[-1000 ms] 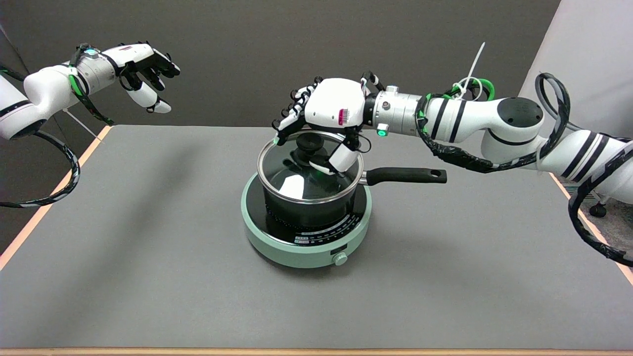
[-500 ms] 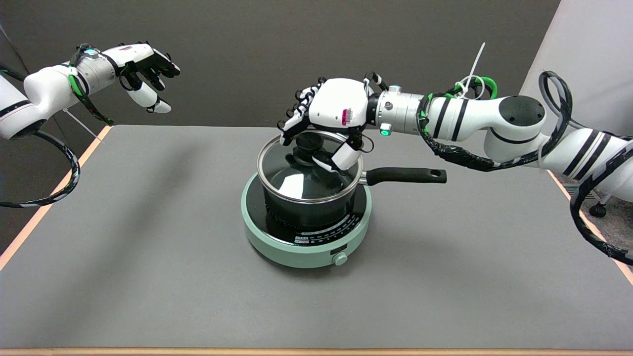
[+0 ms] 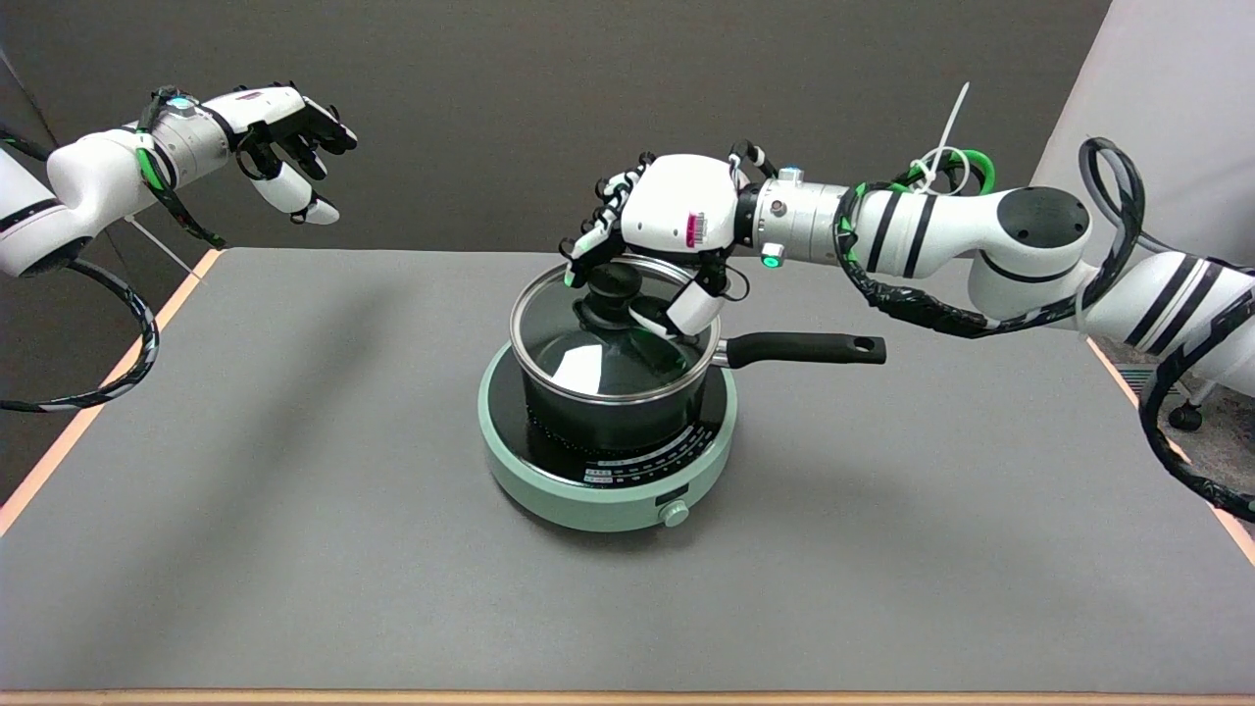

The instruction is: Pick up the pot lid.

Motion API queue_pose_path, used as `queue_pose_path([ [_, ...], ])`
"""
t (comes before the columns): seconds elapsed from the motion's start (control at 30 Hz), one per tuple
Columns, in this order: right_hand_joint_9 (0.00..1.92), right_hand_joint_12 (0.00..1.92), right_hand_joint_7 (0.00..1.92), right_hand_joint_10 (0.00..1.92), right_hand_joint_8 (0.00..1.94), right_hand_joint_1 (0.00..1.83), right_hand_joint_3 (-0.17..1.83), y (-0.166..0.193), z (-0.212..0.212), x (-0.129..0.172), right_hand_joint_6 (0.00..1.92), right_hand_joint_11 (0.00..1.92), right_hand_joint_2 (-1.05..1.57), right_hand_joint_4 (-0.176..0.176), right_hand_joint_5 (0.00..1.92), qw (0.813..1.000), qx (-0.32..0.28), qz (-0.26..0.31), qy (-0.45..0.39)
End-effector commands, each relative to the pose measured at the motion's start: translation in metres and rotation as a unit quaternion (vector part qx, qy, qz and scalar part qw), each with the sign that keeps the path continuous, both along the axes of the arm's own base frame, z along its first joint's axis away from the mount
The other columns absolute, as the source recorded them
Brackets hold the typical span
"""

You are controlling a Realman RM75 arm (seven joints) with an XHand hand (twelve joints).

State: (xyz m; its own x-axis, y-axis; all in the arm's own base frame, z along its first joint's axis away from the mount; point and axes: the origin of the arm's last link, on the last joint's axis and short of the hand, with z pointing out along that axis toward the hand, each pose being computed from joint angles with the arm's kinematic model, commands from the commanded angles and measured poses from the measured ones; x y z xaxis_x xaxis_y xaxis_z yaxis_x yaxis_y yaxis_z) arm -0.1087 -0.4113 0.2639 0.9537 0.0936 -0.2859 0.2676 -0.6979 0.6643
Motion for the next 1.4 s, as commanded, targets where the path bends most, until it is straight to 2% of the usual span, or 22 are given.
queue_pose_path([
  [0.03,0.76,0.97,0.80,0.60,0.31,0.88,0.97,0.0064,-0.0056,0.0032,0.41,0.48,0.65,0.158,0.64,1.000,0.011,-0.015,-0.016],
  [0.4,0.79,0.99,0.84,0.60,0.33,0.95,0.91,0.0080,-0.0080,0.0016,0.43,0.48,0.66,0.168,0.68,1.000,0.013,-0.017,-0.018],
  [0.47,0.79,0.99,0.85,0.63,0.37,0.91,0.94,0.0078,-0.0079,0.0019,0.50,0.49,0.67,0.176,0.68,1.000,0.012,-0.016,-0.018],
  [0.53,0.82,1.01,0.89,0.65,0.43,0.96,0.84,0.0078,-0.0078,0.0014,0.59,0.52,0.71,0.176,0.72,1.000,0.011,-0.016,-0.018],
  [0.57,0.83,1.04,0.90,0.69,0.47,0.95,0.91,0.0076,-0.0077,0.0012,0.67,0.53,0.69,0.176,0.72,1.000,0.010,-0.016,-0.019],
  [0.7,0.86,1.10,0.92,0.78,0.57,1.01,0.89,0.0065,-0.0077,0.0001,0.83,0.57,0.71,0.176,0.73,1.000,0.007,-0.017,-0.020],
  [0.73,0.87,1.09,0.92,0.82,0.92,1.22,0.52,0.0065,-0.0081,0.0000,0.87,0.58,0.89,0.176,0.73,1.000,0.008,-0.017,-0.020],
  [0.77,0.88,1.09,0.95,0.87,1.07,1.27,0.23,0.0065,-0.0081,0.0000,1.15,0.60,1.05,0.068,0.73,1.000,0.008,-0.017,-0.020],
  [0.8,0.88,1.10,0.98,0.92,1.01,1.20,0.20,0.0065,-0.0081,0.0000,1.39,0.61,1.08,-0.038,0.74,1.000,0.008,-0.017,-0.020],
  [0.93,0.88,1.14,0.97,1.11,1.11,1.19,0.28,0.0059,-0.0081,0.0009,1.35,0.64,1.05,-0.013,0.75,1.000,0.007,-0.016,-0.021],
  [1.03,0.89,1.14,0.95,1.20,1.17,1.19,0.34,0.0053,-0.0077,0.0012,1.36,0.65,1.03,-0.010,0.74,1.000,0.007,-0.016,-0.021],
  [1.07,0.87,1.13,0.90,1.24,1.26,1.34,0.50,0.0052,-0.0080,0.0014,1.18,0.67,0.91,0.165,0.71,1.000,0.007,-0.015,-0.021],
  [1.1,0.87,1.14,0.89,1.27,1.28,1.35,0.52,0.0050,-0.0079,0.0017,1.18,0.67,0.90,0.176,0.70,1.000,0.007,-0.015,-0.021],
  [1.23,0.84,1.14,0.87,1.39,1.34,1.35,0.56,0.0046,-0.0075,0.0021,1.23,0.68,0.90,0.176,0.66,1.000,0.006,-0.014,-0.021],
  [1.4,0.82,1.15,0.87,1.45,1.34,1.35,0.58,0.0034,-0.0061,0.0029,1.23,0.68,0.89,0.176,0.65,1.000,0.004,-0.013,-0.020],
])
